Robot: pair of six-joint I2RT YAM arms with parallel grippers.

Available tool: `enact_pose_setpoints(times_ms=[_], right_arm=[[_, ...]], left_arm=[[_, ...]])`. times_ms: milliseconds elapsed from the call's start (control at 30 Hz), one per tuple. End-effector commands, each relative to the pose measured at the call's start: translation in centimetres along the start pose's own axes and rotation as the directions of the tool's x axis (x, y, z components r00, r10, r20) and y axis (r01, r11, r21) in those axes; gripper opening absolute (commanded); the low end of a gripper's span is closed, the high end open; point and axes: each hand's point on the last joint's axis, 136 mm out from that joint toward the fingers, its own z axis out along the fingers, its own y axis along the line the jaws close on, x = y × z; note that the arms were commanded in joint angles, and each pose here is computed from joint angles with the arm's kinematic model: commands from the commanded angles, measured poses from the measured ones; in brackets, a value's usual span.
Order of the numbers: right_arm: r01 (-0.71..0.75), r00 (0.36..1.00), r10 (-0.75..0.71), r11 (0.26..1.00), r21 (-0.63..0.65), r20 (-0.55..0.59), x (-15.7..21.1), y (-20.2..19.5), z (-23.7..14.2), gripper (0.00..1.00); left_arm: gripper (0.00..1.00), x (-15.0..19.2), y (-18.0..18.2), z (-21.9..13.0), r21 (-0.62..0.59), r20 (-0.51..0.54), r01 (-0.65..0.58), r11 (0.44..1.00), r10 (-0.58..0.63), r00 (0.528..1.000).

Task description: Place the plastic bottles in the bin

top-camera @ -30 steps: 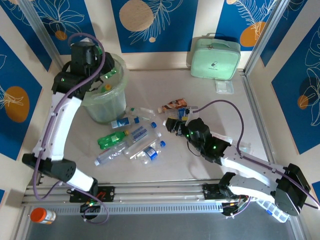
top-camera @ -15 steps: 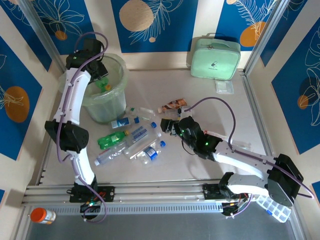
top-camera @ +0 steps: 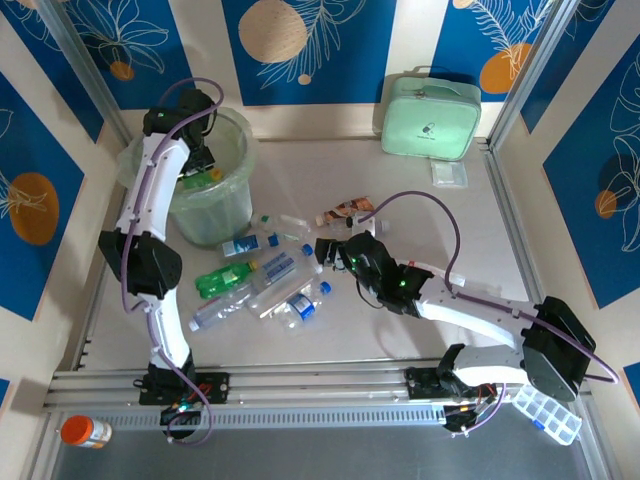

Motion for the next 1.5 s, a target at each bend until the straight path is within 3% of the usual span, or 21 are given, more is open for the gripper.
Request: enact_pose_setpoints(times_ms=[0, 200, 567, 633, 700, 767, 1300, 1333, 1467], right_arm=[[-0.055, 0.994, 0.055, 0.998, -0.003, 0.094, -2.2, -0.2, -1.4, 0.80], [-0.108, 0.988, 0.109, 0.994, -0.015, 0.107, -2.8, -0.9, -2.0, 0.79], [-0.115, 0.988, 0.115, 0.993, -0.008, 0.099, -2.6, -1.0, -1.8, 0.79], [-0.115, 0.988, 0.115, 0.993, -0.010, 0.098, -2.6, -1.0, -1.9, 0.79], [-0.114, 0.988, 0.115, 0.993, -0.011, 0.100, -2.6, -1.0, -1.9, 0.79], [-0.115, 0.988, 0.115, 0.993, -0.012, 0.100, -2.6, -1.0, -1.9, 0.79], [-0.118, 0.988, 0.120, 0.993, -0.022, 0.099, -2.6, -0.9, -1.9, 0.79], [-0.118, 0.988, 0.119, 0.993, -0.024, 0.098, -2.6, -0.9, -1.9, 0.79], [-0.117, 0.988, 0.119, 0.993, -0.021, 0.098, -2.6, -1.0, -1.8, 0.79]], left_arm=[[0.13, 0.9, 1.5, 2.0, -0.093, -0.057, -0.073, 0.993, 0.067, 0.996], [0.15, 1.6, 1.3, 3.9, -0.107, -0.095, -0.143, 0.984, 0.133, 0.987], [0.28, 1.7, 1.9, 6.7, -0.127, -0.151, -0.109, 0.986, 0.090, 0.984], [0.33, 1.6, 1.8, 6.9, -0.113, -0.160, -0.094, 0.989, 0.075, 0.984], [0.48, 1.6, 1.8, 6.8, -0.104, -0.164, -0.078, 0.991, 0.060, 0.985], [0.56, 1.6, 1.6, 6.6, -0.087, -0.163, -0.068, 0.994, 0.053, 0.985], [0.76, 2.0, 1.5, 6.0, -0.047, -0.184, -0.039, 0.998, 0.030, 0.982], [0.81, 2.0, 1.5, 5.9, -0.042, -0.186, -0.037, 0.998, 0.029, 0.982], [0.80, 1.7, 1.6, 5.5, -0.038, -0.170, -0.031, 0.999, 0.024, 0.985]])
